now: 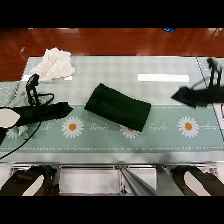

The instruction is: Fold the shirts.

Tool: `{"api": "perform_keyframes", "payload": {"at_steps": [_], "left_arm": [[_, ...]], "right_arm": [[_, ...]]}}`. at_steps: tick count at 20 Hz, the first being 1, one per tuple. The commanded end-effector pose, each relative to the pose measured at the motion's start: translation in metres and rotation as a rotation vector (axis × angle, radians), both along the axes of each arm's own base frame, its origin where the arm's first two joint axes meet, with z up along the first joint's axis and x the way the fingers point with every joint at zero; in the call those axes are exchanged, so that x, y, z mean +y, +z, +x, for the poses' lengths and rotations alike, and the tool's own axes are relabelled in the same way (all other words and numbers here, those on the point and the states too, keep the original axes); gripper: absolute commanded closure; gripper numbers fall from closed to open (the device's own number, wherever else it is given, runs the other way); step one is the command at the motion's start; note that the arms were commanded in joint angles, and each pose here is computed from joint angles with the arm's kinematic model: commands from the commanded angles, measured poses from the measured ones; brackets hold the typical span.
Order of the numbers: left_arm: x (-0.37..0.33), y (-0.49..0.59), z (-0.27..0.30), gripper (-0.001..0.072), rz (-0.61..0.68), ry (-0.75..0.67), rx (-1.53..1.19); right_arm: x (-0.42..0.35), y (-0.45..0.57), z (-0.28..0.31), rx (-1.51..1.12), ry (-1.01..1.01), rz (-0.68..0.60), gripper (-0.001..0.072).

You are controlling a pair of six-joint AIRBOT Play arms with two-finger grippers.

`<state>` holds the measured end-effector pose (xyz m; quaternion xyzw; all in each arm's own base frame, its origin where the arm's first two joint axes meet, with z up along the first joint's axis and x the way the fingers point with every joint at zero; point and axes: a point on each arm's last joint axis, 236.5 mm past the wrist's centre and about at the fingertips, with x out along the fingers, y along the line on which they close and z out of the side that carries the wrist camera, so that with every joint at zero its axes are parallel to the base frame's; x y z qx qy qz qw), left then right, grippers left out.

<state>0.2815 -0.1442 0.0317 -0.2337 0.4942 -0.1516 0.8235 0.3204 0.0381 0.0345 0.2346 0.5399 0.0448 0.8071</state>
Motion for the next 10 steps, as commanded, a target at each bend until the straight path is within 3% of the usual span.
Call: {"api": "perform_keyframes", "payload": {"at_steps": [1, 5, 10], "left_arm": [[-0.007, 0.0, -0.003, 0.0683, -0.004, -0.023, 0.0], [-0.007, 0.001, -0.002, 0.0683, -0.002, -0.02, -0.007], [-0.007, -0.007, 0.0, 0.0683, 0.003, -0.016, 0.015]], "right_arm": [[0.003, -0.063, -0.03, 0.059, -0.158, 0.134, 0.0296], [0.044, -0.099, -0.026, 0.163, -0.161, 0.351, 0.0296], [0.11, -0.136, -0.021, 0.276, -0.099, 0.49, 0.0296]]}}
